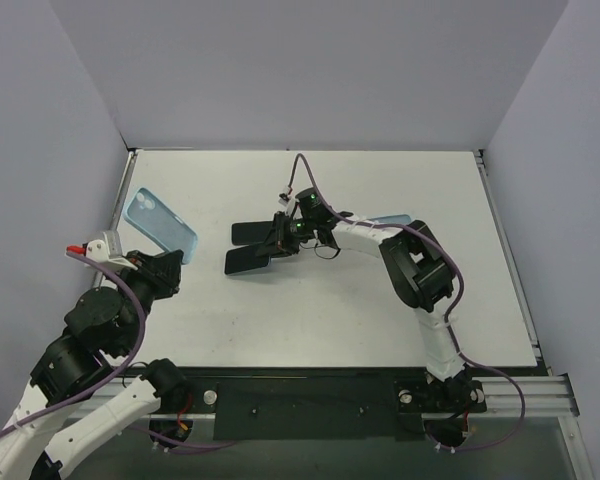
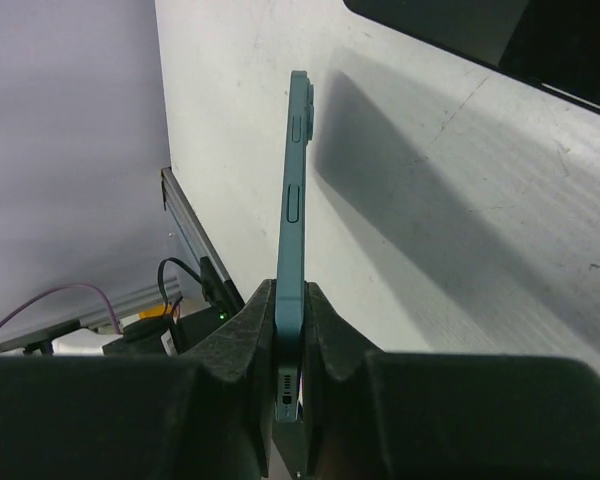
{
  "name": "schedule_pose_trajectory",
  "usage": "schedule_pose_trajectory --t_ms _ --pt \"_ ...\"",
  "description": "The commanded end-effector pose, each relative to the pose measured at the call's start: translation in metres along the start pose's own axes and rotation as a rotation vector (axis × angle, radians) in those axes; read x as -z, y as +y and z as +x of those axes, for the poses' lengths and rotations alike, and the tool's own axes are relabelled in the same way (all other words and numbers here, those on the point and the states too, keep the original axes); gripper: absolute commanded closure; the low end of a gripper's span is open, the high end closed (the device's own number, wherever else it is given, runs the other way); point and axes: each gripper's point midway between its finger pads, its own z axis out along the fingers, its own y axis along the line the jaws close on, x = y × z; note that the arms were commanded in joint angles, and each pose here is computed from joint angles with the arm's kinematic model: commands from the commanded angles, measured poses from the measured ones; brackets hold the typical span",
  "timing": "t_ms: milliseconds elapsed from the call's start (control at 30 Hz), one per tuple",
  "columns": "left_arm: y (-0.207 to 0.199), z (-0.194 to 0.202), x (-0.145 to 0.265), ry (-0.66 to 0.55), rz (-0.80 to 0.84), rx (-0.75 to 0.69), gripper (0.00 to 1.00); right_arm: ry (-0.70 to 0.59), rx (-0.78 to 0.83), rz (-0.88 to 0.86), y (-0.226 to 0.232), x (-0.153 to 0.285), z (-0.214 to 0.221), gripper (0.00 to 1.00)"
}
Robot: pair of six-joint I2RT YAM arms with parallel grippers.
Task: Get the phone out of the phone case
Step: Place the phone at the center of the board.
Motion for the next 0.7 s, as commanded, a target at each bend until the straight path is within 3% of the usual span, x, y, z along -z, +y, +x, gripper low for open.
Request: schedule_pose_trajectory --t_ms 0,333,667 --pt "-0.017 -0.01 -0.001 -0.023 0.064 0.064 1.0 -0.034 0.061 -0.147 0.037 0.009 -0.029 1.0" --pt "-0.022 -0.003 -0.005 -0.015 0.08 0.082 1.0 0.07 0.035 -0.135 -0.006 0.013 -0.015 1.0" --pt "-0.03 0.001 -0.01 0.003 0.098 0.088 1.0 0.081 0.011 -0.068 -0.034 0.007 -0.016 1.0"
